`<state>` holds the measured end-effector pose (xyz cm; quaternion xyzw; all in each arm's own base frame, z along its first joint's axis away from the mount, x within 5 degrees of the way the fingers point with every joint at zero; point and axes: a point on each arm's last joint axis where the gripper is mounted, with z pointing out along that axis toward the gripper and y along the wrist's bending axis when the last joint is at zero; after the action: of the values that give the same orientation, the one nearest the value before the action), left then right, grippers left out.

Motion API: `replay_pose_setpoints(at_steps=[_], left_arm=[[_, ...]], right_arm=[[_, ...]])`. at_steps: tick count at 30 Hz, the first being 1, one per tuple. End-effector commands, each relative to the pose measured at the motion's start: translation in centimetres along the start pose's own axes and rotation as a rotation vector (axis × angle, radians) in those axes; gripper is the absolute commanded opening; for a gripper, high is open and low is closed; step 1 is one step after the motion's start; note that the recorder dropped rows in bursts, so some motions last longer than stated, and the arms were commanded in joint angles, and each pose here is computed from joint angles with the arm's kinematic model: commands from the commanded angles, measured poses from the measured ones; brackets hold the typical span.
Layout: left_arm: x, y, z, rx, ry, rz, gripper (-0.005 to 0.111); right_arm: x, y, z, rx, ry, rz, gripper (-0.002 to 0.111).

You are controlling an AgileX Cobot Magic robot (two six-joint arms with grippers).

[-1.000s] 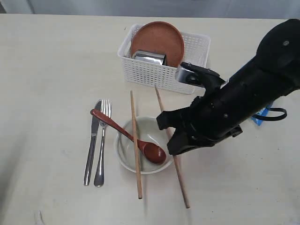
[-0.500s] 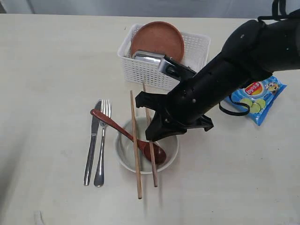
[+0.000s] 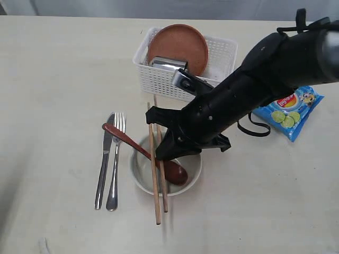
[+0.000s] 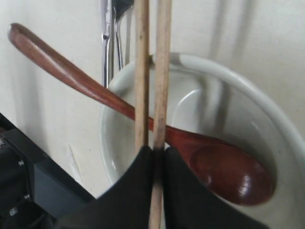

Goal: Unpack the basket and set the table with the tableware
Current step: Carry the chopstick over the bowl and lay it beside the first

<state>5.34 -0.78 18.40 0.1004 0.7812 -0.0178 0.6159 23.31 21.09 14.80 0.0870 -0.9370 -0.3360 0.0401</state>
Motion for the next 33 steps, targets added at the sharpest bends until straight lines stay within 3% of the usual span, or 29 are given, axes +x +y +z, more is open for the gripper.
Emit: replay_pose_setpoints(at_steps=[1,14,21,28,33], left_arm=[[0.0,0.0,0.0,-0.002,-0.008,-0.003,0.0],[0.0,0.0,0.0,-0.002,-0.008,-0.003,0.0],[0.0,0.0,0.0,-0.002,-0.008,-0.003,0.0],[0.0,0.0,0.0,-0.002,-0.008,-0.003,0.0],[0.0,0.0,0.0,-0.002,-0.008,-0.003,0.0]], right_arm=[[0.0,0.1,0.0,-0.008,0.007,-0.022,0.0],[0.1,0.2,0.0,-0.016,0.023,-0.069,0.004],[0.3,0.2,0.0,-0.022,0.036,-0.067,0.05],[-0.3,1.7,-1.8,0.017,0.043,-0.182,0.05],[-1.2,2.7,-4.2,0.154,0.024,-0.223,0.05]])
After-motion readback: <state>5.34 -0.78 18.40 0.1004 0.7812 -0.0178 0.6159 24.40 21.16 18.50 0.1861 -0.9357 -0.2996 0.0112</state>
